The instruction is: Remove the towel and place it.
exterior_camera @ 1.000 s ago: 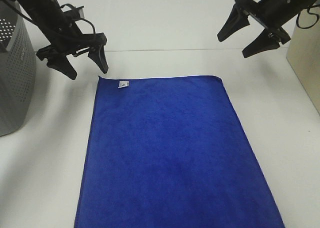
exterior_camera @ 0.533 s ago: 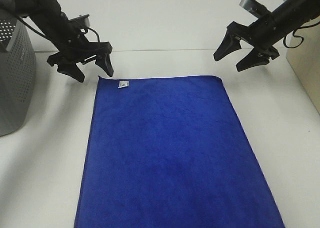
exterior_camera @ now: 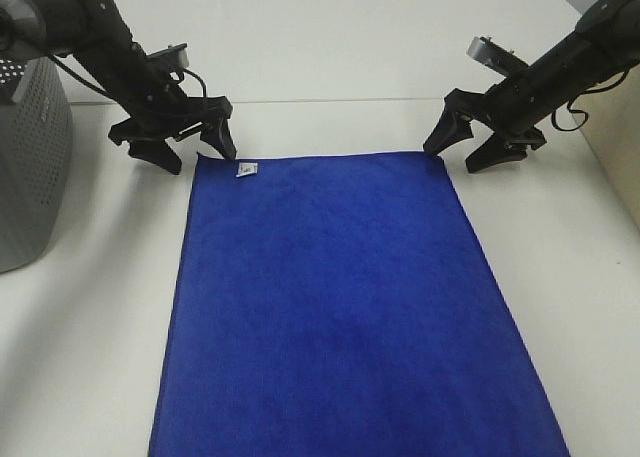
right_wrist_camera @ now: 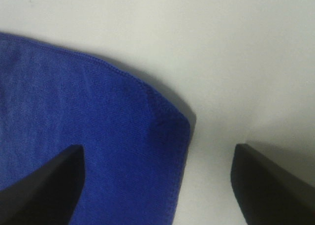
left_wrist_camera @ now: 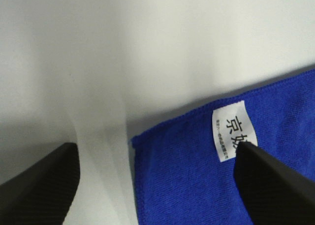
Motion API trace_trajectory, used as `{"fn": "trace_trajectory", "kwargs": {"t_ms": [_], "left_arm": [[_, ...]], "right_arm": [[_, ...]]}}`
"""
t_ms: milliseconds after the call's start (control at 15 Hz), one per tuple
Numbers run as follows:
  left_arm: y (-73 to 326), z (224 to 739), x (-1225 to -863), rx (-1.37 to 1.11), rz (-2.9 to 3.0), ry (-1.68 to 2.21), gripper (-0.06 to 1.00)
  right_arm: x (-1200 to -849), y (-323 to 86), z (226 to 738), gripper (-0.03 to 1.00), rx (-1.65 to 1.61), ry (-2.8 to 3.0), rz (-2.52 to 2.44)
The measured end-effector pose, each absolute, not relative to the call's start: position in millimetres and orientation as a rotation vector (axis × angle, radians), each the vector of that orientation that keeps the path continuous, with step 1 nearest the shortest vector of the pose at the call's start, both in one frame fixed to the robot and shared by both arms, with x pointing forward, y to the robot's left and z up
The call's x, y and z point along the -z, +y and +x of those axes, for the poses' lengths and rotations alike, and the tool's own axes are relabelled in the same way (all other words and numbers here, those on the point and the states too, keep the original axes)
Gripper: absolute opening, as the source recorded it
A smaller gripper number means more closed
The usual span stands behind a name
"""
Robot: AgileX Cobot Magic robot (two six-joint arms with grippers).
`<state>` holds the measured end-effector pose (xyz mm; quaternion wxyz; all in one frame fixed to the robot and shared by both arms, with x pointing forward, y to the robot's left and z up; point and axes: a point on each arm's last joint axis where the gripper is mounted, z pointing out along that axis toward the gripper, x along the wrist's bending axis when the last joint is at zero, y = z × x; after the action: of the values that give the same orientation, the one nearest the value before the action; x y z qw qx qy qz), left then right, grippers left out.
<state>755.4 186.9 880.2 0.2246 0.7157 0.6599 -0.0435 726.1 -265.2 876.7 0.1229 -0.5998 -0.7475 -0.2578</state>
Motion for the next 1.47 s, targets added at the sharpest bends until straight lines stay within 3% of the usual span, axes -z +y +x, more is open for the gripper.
{"fn": "trace_trajectory", "kwargs": {"t_ms": [1467], "left_arm": [[186, 755, -880, 0.130, 1.981, 1.817, 0.76]], "right_arm": [[-864, -255, 732, 0.76, 0.790, -2.172, -1.774]]}}
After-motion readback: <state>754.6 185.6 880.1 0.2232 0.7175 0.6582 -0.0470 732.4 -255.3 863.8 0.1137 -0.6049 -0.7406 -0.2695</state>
